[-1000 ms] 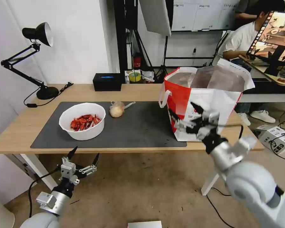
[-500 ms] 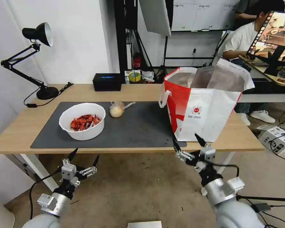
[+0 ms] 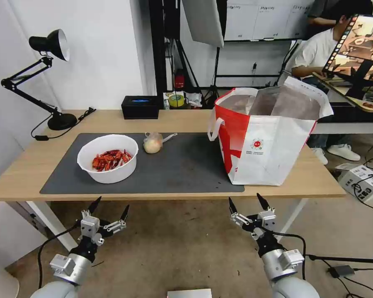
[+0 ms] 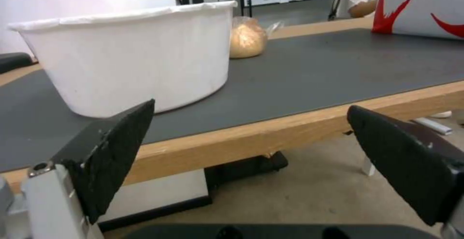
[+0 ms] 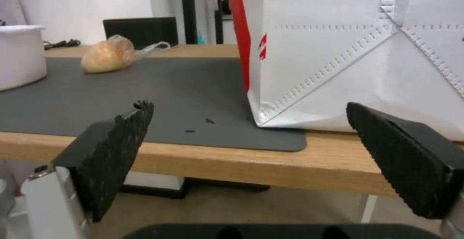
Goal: Pick up the trash from the table and place it into the takeout bag.
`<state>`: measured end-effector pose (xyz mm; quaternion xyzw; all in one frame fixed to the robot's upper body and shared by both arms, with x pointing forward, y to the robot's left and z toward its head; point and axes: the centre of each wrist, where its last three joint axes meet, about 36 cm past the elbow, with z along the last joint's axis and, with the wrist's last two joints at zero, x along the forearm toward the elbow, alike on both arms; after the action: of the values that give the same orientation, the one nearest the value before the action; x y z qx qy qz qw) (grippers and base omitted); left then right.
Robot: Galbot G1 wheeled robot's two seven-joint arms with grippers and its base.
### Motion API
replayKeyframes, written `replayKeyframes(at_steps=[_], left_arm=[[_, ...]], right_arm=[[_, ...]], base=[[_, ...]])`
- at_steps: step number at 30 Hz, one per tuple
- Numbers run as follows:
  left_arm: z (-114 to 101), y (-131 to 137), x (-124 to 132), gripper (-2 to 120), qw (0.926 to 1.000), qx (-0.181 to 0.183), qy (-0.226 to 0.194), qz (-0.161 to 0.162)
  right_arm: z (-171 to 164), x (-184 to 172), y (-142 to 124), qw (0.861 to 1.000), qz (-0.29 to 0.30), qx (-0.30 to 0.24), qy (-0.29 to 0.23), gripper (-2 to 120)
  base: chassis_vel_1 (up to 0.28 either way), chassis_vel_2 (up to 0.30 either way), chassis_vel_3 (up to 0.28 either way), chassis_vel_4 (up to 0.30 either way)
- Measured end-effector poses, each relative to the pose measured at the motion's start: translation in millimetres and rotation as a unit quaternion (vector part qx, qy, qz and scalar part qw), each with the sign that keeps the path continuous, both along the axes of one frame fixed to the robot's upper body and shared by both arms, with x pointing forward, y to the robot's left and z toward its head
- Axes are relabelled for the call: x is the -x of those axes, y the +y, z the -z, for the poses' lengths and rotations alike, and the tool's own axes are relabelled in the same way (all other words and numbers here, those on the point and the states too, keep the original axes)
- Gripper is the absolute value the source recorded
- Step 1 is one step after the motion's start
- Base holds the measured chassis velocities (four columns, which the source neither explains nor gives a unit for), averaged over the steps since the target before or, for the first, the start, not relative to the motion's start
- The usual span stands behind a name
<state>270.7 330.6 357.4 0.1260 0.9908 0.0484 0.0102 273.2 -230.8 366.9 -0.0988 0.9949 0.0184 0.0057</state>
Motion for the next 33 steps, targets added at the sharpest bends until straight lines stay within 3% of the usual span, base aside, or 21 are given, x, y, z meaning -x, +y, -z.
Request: replayKeyframes(at_steps=[10, 17, 33], left_arm=[[-0.6, 1.6, -0.1, 100, 1.0, -0.002, 0.0, 0.0], [-1.2, 2.2, -0.7, 100, 1.0, -0.001, -0.002, -0.001], [-3.4, 4.2, -0.9, 100, 1.0, -0.002, -0.005, -0.004]], right_arm=[[0.1, -0.5, 1.7, 1.0, -0.001, 0.0, 0.001, 100], [-11.7, -7.5, 16.8, 1.0, -0.024, -0.009, -0.012, 100], [-40.8, -66.8, 57.6, 0.995, -0.099, -0.003, -0.027, 100]], base=[[0.0, 0.0, 0.0, 0.0], [0.0, 0.0, 0.0, 0.0], [0.0, 0.0, 0.0, 0.0]])
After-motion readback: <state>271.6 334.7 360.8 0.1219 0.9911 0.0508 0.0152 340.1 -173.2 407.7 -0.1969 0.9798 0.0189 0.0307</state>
